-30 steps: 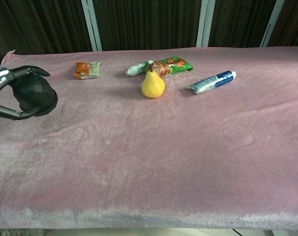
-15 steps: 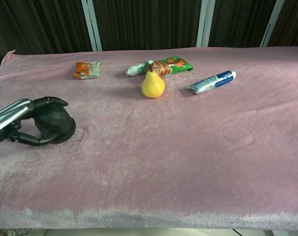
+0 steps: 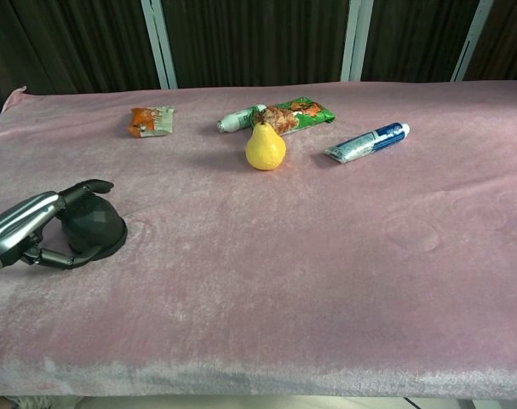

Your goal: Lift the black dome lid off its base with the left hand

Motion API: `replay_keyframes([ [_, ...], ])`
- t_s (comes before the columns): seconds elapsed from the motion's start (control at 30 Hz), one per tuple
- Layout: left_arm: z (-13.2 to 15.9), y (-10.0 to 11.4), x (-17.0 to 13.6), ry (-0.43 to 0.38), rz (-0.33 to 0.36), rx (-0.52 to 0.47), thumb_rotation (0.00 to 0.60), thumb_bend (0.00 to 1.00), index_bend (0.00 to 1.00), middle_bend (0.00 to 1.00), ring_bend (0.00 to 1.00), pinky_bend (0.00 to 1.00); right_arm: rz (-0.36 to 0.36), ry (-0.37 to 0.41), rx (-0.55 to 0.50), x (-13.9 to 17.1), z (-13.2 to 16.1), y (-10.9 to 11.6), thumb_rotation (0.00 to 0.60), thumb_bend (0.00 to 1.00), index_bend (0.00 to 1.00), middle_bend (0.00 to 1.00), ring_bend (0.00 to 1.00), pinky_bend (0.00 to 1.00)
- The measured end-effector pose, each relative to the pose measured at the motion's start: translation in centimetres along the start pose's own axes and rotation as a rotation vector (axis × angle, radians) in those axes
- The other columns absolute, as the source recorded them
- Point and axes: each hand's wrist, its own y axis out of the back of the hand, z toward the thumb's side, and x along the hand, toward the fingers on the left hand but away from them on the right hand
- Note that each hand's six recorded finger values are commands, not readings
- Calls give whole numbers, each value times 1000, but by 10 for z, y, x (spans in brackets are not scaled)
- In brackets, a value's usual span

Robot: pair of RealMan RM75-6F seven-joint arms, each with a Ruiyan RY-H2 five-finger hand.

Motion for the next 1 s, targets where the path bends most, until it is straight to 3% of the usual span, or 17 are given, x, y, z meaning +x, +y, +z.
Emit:
replay_keyframes([
  [0.33, 16, 17, -11, -46, 16, -19, 600, 394, 74, 51, 16, 190, 2, 2, 2, 0, 0, -1, 600, 101, 0, 0, 0, 179],
  [0.57, 30, 34, -17, -76, 68, -21, 600, 393, 144, 87, 48, 190, 4, 2, 4, 0, 1, -1, 600, 101, 0, 0, 0, 179],
  [0.8, 30, 36, -17, -68, 83, 2, 600, 394, 165, 108, 73, 191, 2, 2, 3, 0, 1, -1, 600, 101, 0, 0, 0, 179],
  [1.0, 24, 45, -20, -54, 125, 61, 600, 394, 295, 232, 213, 213, 2, 4, 3, 1, 1, -1, 600, 101, 0, 0, 0, 179],
])
